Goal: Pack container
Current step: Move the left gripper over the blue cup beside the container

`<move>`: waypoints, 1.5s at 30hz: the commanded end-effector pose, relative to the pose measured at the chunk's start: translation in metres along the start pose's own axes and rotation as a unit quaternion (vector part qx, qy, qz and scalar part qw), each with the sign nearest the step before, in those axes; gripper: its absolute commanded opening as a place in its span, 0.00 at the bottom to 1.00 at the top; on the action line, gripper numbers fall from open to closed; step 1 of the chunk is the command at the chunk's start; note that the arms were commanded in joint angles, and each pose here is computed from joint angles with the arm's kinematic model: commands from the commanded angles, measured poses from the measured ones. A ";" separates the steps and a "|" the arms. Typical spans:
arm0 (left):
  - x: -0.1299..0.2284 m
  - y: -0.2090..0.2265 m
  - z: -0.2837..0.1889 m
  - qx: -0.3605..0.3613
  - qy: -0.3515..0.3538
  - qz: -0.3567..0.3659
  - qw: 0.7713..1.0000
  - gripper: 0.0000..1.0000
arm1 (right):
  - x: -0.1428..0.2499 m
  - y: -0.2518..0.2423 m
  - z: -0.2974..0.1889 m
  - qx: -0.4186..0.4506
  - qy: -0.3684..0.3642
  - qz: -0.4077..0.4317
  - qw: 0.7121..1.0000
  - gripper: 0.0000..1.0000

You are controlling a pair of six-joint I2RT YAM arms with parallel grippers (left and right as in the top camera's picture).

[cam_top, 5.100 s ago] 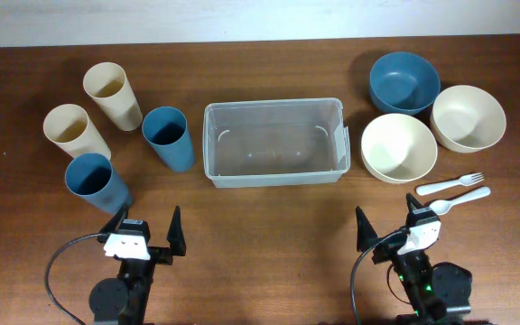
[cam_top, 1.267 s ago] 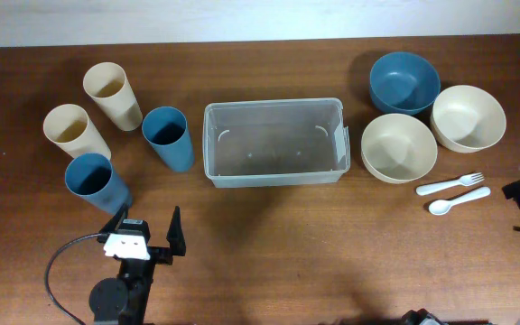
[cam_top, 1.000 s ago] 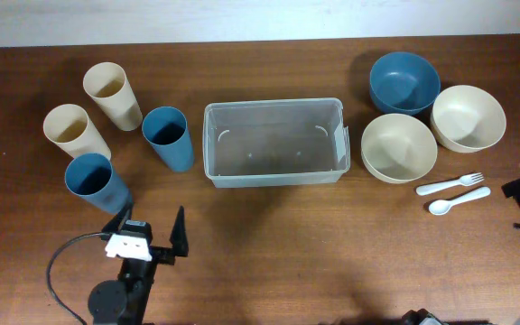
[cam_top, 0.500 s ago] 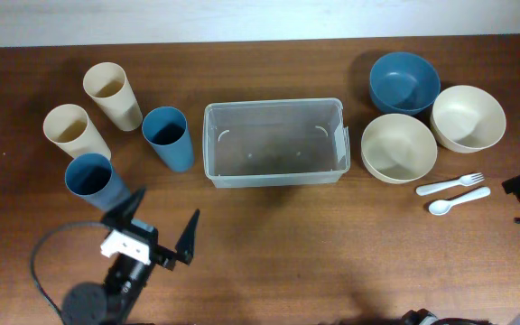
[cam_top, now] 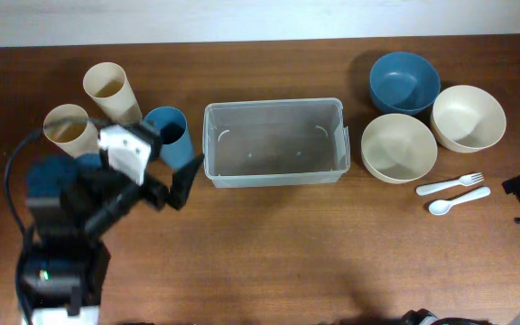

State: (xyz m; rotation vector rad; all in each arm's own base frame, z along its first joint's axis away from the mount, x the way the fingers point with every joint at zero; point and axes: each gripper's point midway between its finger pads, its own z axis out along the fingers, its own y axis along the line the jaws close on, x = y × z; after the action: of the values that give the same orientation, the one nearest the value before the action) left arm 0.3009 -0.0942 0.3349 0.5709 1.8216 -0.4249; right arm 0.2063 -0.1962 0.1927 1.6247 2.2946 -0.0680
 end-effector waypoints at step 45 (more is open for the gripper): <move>0.107 0.078 0.126 -0.133 0.411 -0.130 0.892 1.00 | -0.001 -0.004 0.002 0.008 -0.001 0.007 1.000 0.99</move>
State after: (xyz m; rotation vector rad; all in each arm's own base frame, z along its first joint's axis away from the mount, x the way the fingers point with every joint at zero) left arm 0.4154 -0.0790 0.1889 0.3381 2.7429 -0.0660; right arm 0.2058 -0.1957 0.1915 1.6269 2.2977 -0.0673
